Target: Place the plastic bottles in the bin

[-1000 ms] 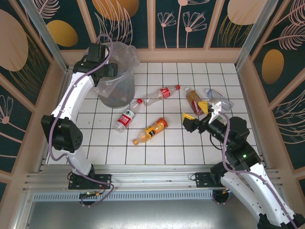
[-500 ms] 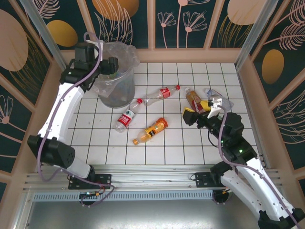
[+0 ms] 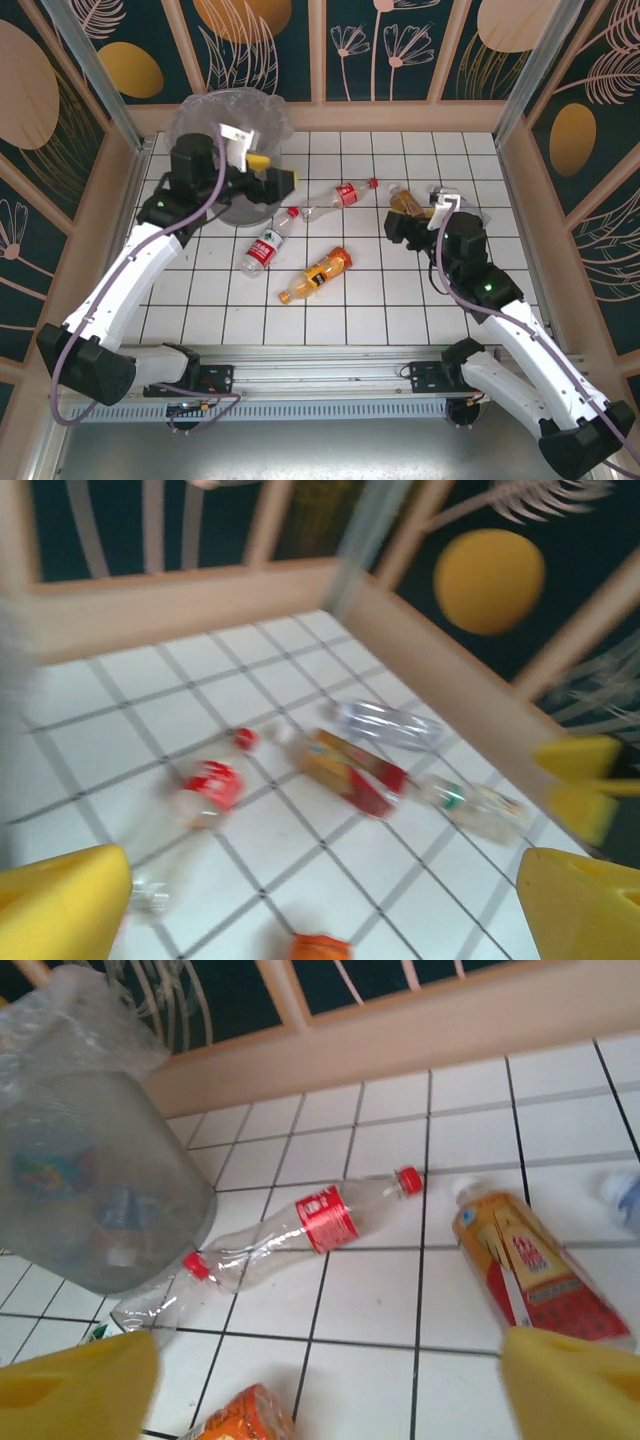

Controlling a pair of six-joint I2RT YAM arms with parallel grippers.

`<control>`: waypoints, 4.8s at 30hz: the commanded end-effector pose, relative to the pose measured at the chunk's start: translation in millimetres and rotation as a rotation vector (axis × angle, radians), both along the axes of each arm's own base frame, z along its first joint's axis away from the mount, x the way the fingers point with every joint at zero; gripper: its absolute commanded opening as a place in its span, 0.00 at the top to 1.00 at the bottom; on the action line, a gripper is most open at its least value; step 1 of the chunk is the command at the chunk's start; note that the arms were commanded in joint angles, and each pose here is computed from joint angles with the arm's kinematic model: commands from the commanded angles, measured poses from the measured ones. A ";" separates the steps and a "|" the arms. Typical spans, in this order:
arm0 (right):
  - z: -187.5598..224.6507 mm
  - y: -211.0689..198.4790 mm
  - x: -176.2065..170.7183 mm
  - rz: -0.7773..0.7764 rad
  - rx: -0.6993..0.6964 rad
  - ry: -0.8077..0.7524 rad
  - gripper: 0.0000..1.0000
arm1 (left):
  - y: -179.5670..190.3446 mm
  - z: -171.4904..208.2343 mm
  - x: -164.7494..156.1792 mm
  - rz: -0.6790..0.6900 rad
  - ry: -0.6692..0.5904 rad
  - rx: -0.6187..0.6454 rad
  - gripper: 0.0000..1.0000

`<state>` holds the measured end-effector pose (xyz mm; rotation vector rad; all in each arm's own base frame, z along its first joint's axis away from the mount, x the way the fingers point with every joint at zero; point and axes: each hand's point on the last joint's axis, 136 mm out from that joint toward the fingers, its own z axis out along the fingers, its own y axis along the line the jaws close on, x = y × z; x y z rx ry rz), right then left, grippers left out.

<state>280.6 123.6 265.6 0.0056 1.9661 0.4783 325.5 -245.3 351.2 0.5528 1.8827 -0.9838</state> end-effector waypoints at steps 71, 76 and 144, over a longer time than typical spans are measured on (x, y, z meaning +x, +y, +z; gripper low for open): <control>-219.7 -151.0 13.2 -0.479 -0.077 0.826 0.16 | -44.6 -12.3 -93.7 -0.335 -0.045 -0.063 0.02; -215.7 -148.3 12.7 -0.480 -0.071 0.821 0.16 | -43.8 -10.9 -94.5 -0.333 -0.048 -0.064 0.02; -99.9 -101.7 17.2 -0.334 -0.038 0.374 0.42 | -49.4 -15.5 -84.7 -0.281 0.070 -0.234 0.02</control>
